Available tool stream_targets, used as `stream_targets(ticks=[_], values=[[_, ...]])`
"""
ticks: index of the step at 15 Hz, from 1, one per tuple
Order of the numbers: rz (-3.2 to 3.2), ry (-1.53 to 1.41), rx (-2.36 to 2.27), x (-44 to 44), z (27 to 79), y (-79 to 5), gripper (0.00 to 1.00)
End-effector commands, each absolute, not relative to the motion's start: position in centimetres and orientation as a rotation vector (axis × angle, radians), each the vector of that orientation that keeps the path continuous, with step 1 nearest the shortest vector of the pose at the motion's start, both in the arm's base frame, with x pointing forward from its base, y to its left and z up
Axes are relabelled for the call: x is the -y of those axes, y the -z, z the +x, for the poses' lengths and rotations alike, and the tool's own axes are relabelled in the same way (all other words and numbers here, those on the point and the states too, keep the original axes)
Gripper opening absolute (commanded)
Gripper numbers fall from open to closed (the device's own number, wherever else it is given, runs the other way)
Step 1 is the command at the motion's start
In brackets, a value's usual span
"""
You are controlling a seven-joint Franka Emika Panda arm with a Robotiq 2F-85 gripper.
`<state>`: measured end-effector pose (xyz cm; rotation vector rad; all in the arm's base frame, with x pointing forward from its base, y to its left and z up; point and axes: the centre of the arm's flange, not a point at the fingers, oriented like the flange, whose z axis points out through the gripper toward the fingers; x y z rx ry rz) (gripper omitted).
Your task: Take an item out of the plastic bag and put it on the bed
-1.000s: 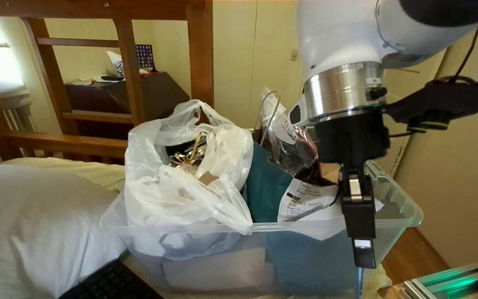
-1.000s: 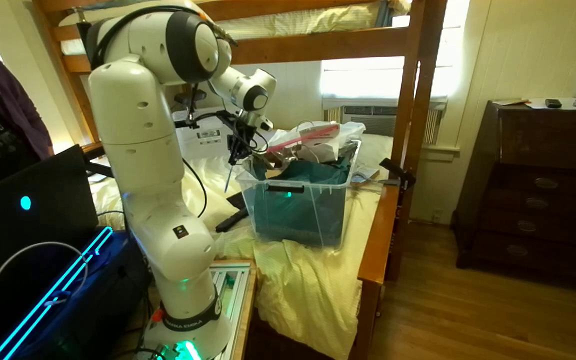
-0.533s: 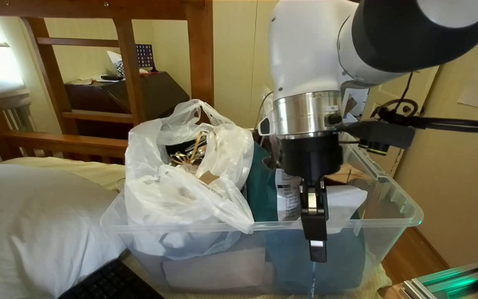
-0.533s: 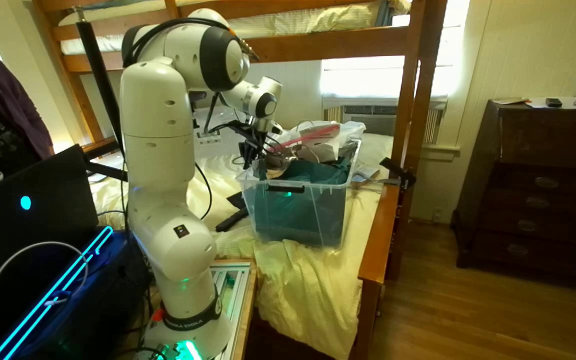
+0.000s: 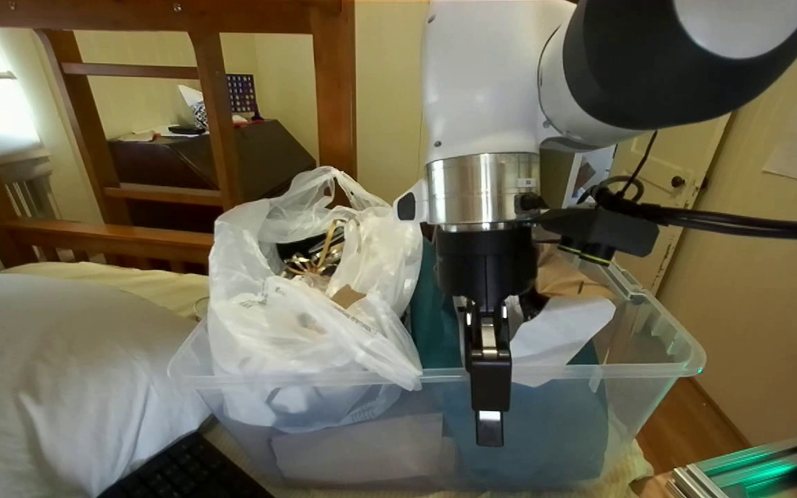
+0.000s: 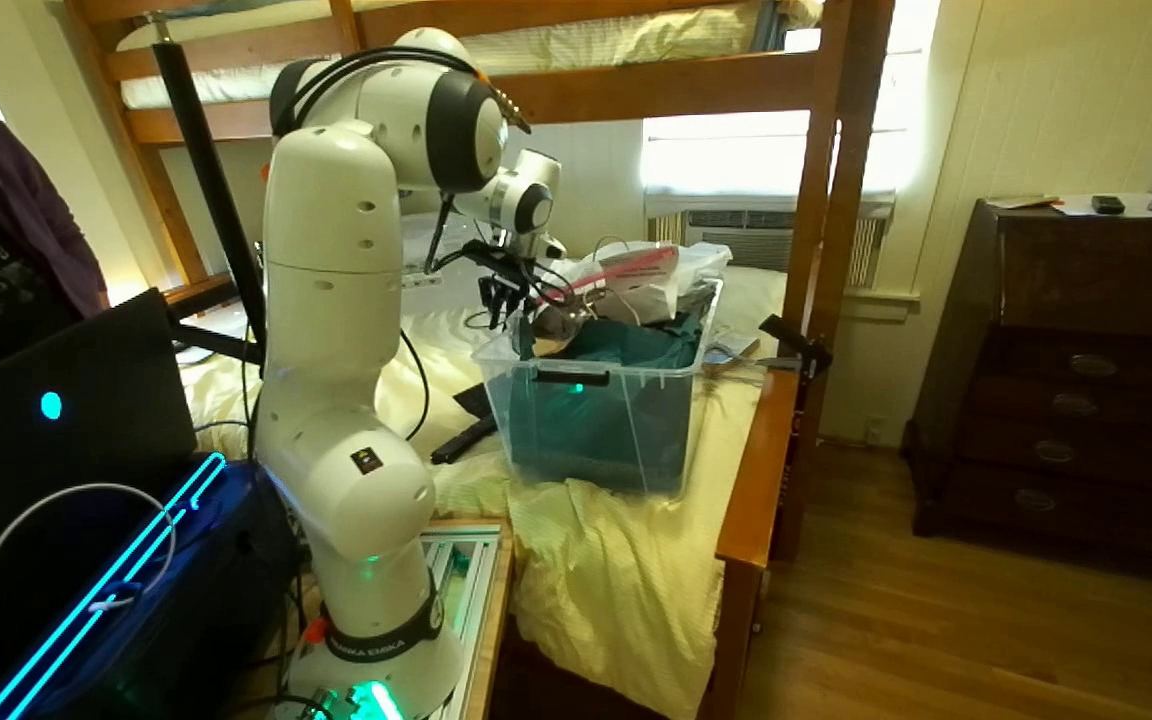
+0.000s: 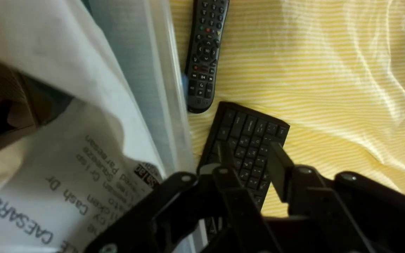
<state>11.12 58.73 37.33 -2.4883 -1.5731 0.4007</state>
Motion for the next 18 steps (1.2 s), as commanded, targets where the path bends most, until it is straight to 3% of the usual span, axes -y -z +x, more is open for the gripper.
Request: stream_targets(ticks=[1,6,13,17,18], values=[[-2.424,-0.268,1.622,-59.1,11.4,-38.8,0.62],[-2.384,-0.083,1.569,-57.6,10.4,-48.3,0.98],[-2.597,0.1,1.122,-52.0,9.2,-62.7,1.0],[-2.797,0.029,0.944,-48.5,9.0,-66.9,1.0],[-2.707,0.058,1.026,-49.6,8.9,-64.8,1.0]])
